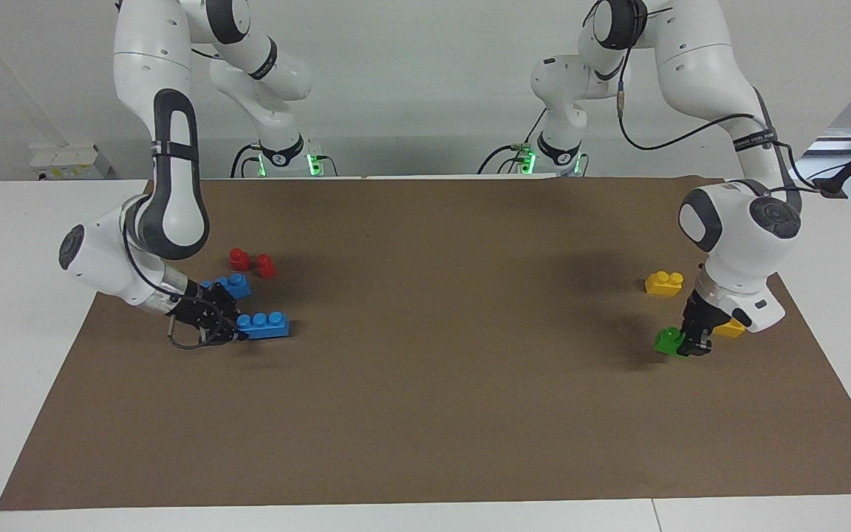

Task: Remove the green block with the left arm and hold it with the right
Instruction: 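Carry the green brick toward the yellow bricks while the right gripper carries blue, then lower and release the green brick while the right gripper releases blue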

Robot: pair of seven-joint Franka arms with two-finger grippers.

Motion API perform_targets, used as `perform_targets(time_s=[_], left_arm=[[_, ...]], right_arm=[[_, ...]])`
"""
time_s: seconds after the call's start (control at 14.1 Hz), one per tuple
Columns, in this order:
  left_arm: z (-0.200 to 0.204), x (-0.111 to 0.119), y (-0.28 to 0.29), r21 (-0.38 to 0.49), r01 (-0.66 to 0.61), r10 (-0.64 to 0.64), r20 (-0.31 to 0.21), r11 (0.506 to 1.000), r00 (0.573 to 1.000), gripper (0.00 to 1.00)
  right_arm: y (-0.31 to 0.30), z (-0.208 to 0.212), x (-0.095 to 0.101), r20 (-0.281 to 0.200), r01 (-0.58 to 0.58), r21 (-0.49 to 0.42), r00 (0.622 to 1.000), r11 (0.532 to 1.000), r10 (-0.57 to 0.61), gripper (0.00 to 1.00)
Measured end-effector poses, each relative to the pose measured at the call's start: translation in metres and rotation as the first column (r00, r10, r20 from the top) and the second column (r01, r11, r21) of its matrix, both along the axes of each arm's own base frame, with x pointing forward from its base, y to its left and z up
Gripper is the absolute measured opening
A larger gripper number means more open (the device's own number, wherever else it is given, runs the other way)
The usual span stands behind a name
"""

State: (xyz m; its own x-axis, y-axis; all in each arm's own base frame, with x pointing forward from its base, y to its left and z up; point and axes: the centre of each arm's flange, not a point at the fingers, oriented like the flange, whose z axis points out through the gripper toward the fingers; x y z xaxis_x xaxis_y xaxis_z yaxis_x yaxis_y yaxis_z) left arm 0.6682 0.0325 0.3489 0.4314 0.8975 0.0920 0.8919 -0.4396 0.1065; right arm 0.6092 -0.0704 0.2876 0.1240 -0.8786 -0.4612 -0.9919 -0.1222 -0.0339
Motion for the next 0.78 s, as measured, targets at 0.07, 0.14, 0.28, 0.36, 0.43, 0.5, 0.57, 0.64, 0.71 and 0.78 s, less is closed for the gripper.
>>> perform_targets(time_s=[0.07,0.14,0.28,0.36,0.43,0.5,0.57,0.64,0.71,0.78], left_arm=[[-0.004,0.001,0.003,0.000,-0.004,0.004,-0.001,1.000,1.000,0.35],[-0.009,0.001,0.006,0.001,-0.008,0.008,-0.001,1.000,1.000,0.35],[-0.017,0.002,0.010,0.002,-0.013,0.013,-0.001,1.000,1.000,0.35],[-0.020,0.003,0.013,0.002,-0.018,0.018,-0.002,1.000,1.000,0.35],[-0.022,0.002,0.019,0.003,-0.026,0.026,-0.002,1.000,1.000,0.35],[-0.024,0.002,0.024,0.003,-0.032,0.032,-0.002,0.999,0.999,0.35],[-0.025,0.002,0.027,0.003,-0.036,0.036,-0.002,0.999,0.999,0.35],[-0.026,0.002,0.027,0.003,-0.037,0.037,-0.003,0.999,0.999,0.35],[-0.028,0.002,0.027,0.003,-0.036,0.036,-0.002,0.999,0.999,0.35],[-0.031,0.001,0.027,0.003,-0.035,0.035,0.004,0.999,0.999,0.35]], right_arm=[[0.000,-0.001,-0.001,0.003,-0.001,-0.002,1.000,1.000,0.001,0.35],[0.000,-0.003,-0.001,0.009,0.001,-0.007,1.000,1.000,-0.001,0.35],[0.003,-0.006,-0.002,0.010,-0.005,-0.011,1.000,1.000,0.005,0.35],[0.008,-0.007,-0.002,0.010,-0.010,-0.012,1.000,1.000,0.011,0.35],[0.012,-0.007,-0.002,0.010,-0.017,-0.012,1.000,1.000,0.017,0.40],[0.015,-0.007,-0.002,0.011,-0.022,-0.012,1.000,1.000,0.022,0.49],[0.017,-0.006,-0.001,0.013,-0.026,-0.012,1.000,1.000,0.027,0.61],[0.019,-0.003,-0.001,0.017,-0.029,-0.012,0.999,0.999,0.030,0.71],[0.019,0.002,0.001,0.021,-0.033,-0.010,0.999,0.999,0.033,0.84],[0.019,0.012,0.002,0.026,-0.038,-0.005,0.999,0.999,0.038,0.96]])
